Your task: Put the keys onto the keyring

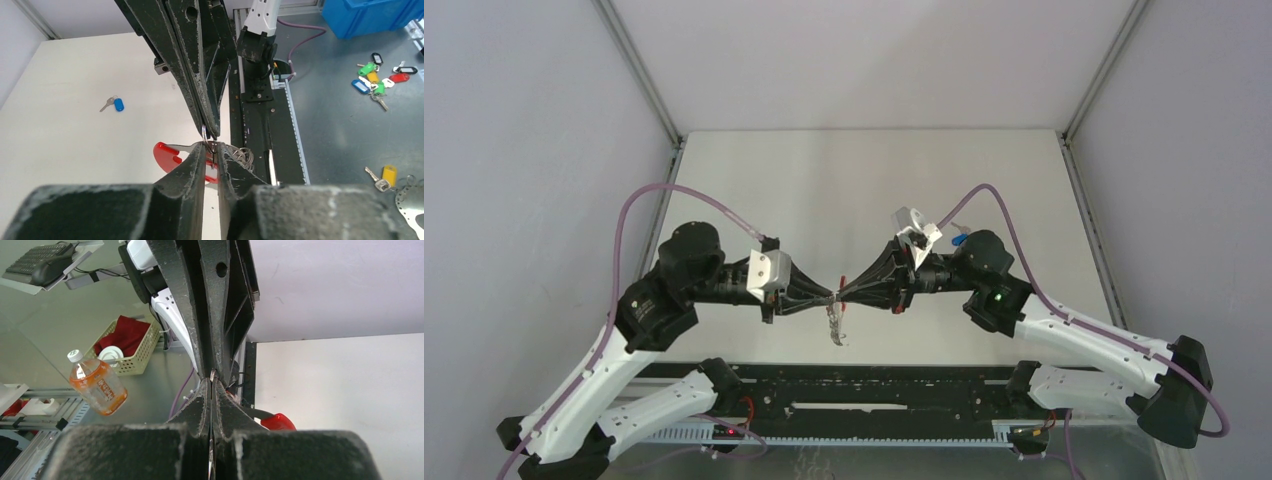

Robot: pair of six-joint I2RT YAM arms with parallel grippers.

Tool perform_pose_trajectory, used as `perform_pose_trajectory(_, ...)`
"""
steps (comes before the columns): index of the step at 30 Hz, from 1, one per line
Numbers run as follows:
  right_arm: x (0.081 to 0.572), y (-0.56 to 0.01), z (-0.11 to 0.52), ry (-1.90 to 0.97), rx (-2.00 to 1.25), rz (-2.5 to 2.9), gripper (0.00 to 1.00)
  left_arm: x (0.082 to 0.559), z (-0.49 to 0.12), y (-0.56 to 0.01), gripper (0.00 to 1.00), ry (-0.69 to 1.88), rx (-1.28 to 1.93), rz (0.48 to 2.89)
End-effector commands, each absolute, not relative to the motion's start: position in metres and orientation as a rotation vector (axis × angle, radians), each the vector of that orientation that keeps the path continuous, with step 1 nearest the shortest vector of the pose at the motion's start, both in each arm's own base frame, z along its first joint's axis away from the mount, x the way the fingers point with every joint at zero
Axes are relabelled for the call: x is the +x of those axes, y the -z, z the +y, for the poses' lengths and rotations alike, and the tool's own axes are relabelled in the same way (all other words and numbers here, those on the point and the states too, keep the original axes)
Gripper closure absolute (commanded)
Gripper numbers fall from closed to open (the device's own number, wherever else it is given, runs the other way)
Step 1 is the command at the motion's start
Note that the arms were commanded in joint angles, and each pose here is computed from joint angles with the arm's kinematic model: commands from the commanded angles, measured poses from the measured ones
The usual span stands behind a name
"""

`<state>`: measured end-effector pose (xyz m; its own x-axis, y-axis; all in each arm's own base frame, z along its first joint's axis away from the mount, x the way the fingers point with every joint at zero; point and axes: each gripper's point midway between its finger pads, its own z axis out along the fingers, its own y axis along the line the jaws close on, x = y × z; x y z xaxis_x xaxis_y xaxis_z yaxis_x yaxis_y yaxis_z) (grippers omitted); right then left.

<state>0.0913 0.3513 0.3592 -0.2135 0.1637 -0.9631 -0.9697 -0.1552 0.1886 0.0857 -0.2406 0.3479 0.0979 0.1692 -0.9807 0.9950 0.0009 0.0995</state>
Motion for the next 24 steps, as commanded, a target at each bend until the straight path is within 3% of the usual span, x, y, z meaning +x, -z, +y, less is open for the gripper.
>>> perform_pose_trajectory(1,0.088,-0.385,0.347,-1.547,-1.052,1.053,1.00,0.085,-0.240,-0.365,0.87,1.036,1.365,1.202)
perform_pose_trajectory(4,0.087,-0.385,0.346,-1.542,-1.053,1.052,1.00,0.086,-0.239,-0.358,0.98,1.020,1.381,1.212)
perform_pose_trajectory(6,0.087,-0.386,0.347,-1.541,-1.065,1.056,1.00,0.089,-0.239,-0.356,1.00,1.006,1.375,1.230)
perform_pose_trajectory(15,0.111,-0.370,0.333,-1.365,-1.263,1.382,0.50,0.104,-0.236,-0.351,1.00,0.933,1.374,1.338)
perform_pose_trajectory(18,0.119,-0.361,0.331,-1.280,-1.346,1.503,0.49,0.111,-0.235,-0.349,1.00,0.897,1.366,1.375)
perform_pose_trajectory(24,0.119,-0.345,0.337,-1.104,-1.525,1.639,0.58,0.116,-0.236,-0.348,1.00,0.869,1.387,1.394)
